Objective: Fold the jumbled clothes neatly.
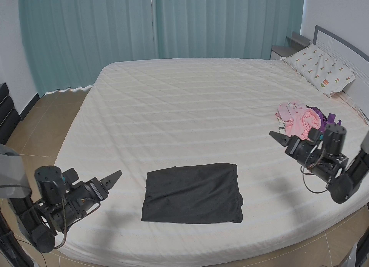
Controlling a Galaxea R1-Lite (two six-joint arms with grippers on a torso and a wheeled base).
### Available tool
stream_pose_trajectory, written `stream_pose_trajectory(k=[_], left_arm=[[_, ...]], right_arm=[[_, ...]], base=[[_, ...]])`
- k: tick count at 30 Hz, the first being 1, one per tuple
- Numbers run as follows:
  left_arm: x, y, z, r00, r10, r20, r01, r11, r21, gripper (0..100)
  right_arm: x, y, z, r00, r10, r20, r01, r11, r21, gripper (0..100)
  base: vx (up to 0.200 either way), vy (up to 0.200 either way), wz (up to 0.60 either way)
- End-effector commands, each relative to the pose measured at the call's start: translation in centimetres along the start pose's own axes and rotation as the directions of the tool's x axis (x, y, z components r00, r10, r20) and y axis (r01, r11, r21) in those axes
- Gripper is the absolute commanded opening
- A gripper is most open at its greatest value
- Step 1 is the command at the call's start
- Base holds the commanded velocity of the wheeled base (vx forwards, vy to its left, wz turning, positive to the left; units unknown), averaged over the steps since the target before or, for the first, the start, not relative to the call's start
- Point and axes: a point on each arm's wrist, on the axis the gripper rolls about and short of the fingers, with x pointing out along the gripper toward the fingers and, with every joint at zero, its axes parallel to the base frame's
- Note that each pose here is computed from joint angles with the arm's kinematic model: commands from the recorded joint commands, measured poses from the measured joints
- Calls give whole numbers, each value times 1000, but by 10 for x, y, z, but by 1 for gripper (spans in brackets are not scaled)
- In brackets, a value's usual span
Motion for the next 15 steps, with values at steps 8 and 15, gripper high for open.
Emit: stream_pose_trajectory(k=[8,15], left_arm=[[-107,-29,46,946,-161,283,135,985,109,100],[-140,-30,43,945,-163,283,135,984,117,100]], right_arm=[[-162,35,38,948,122,293,-30,953,-301,100],[-199,29,28,944,70,322,30,954,-297,100]], base=[[0,0,0],[0,0,0]])
